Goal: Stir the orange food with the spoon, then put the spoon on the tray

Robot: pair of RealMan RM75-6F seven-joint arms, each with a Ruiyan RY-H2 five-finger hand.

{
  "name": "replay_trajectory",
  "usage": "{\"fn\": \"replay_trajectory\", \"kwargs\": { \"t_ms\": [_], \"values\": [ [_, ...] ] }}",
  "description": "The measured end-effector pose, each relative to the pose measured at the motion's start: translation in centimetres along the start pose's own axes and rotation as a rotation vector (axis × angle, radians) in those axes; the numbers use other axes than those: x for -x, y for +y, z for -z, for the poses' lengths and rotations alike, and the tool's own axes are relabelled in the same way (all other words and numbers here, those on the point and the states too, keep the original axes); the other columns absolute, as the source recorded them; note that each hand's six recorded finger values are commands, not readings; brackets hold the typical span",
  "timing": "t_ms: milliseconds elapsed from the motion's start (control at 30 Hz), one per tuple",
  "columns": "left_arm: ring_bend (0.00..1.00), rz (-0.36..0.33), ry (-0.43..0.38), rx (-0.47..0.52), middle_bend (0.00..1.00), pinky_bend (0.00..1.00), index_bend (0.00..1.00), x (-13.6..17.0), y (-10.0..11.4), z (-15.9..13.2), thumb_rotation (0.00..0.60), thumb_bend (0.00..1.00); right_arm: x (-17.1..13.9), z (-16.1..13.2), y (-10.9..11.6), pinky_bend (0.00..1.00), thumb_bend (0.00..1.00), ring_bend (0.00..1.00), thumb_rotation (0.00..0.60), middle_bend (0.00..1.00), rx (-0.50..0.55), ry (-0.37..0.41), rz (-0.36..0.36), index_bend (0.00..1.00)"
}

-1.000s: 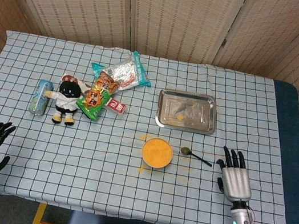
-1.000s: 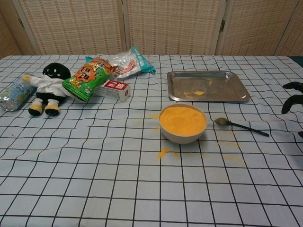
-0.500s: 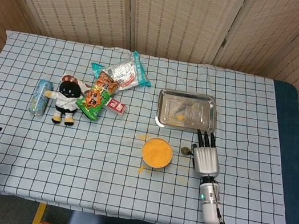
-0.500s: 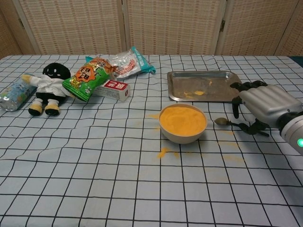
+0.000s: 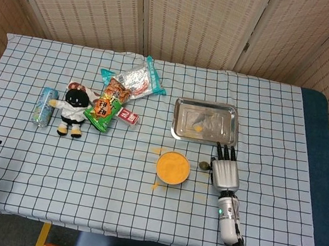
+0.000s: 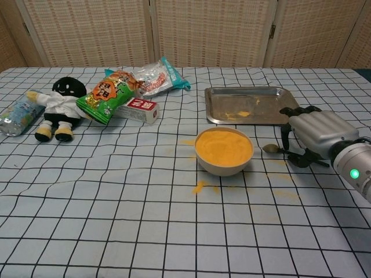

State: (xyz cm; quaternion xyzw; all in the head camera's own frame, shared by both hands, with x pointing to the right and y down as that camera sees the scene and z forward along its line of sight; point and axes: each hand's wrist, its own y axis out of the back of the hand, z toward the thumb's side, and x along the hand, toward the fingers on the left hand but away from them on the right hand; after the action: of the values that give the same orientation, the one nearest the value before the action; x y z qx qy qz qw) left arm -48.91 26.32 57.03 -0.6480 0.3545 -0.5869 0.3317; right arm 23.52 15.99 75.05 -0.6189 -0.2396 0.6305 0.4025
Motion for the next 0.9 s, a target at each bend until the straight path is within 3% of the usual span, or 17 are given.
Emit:
{"fn": "replay_trajectory", "kwargs": {
  "t_ms": [900],
  "values": [
    [0.00,0.000,-0.006,0.007,0.00,0.13,0.00,0.11,0.18,0.19,0.600,0.42,0.19,-0.69,-0.25,0.00,0.30,0.00,0.600,0.00,0.012,0.004,0.013,0.60]
  ]
}}
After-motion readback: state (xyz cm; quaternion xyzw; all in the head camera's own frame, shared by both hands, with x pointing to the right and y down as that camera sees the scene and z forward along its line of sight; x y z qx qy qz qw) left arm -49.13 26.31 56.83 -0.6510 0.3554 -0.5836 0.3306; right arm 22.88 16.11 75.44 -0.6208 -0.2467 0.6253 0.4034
